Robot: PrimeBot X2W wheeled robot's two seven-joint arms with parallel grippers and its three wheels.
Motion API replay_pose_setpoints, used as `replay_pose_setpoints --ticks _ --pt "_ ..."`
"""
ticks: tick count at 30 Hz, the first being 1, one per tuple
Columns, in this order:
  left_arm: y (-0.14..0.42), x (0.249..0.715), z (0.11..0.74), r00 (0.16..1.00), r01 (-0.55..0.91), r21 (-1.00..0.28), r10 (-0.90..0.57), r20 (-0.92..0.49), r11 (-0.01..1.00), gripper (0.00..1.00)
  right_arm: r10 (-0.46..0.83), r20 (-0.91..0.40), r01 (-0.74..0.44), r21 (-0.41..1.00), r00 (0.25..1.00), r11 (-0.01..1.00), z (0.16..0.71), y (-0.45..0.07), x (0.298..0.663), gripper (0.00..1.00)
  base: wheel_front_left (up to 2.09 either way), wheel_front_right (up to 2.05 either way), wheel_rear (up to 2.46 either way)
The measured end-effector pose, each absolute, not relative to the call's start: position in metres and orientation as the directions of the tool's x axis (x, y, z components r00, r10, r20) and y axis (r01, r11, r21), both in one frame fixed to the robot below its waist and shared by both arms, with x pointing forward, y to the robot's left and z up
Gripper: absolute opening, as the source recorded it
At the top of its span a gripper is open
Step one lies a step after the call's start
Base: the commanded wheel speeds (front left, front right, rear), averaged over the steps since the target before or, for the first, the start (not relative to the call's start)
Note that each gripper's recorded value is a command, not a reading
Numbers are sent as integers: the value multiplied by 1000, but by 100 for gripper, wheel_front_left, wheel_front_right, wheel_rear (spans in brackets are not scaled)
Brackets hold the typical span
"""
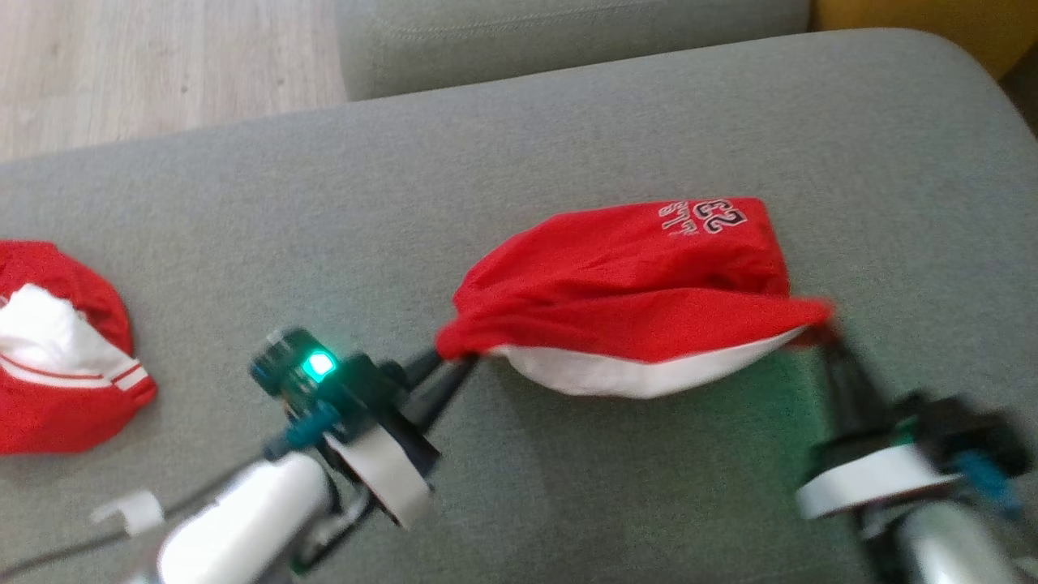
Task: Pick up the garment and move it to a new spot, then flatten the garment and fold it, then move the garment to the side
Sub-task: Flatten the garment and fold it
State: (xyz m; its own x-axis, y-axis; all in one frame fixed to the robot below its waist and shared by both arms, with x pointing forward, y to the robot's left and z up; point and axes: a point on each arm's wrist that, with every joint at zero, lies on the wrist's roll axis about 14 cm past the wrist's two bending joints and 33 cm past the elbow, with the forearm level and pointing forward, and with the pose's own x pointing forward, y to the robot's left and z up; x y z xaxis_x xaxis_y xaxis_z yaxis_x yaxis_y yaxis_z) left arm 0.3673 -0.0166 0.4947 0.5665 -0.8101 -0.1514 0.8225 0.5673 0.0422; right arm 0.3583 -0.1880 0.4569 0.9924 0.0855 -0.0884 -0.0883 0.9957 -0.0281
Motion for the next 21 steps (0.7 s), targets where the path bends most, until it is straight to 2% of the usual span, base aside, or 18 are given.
replay_pose_setpoints --ticks 6,11,16,21 --pt "-2 396 533 570 818 184 -809 -144 544 0 16 154 21 -233 988 972 547 -253 371 0 0 0 0" --pt "-7 427 565 557 825 215 -816 -152 523 0 61 291 39 -325 955 945 618 -263 411 0 0 0 0" --pt "-22 458 589 530 836 258 -834 -154 484 0 108 332 9 -331 937 944 649 -261 458 0 0 0 0" --pt "-22 529 625 596 769 331 -801 -61 547 0 150 366 -12 -352 919 936 672 -254 523 0 0 0 0"
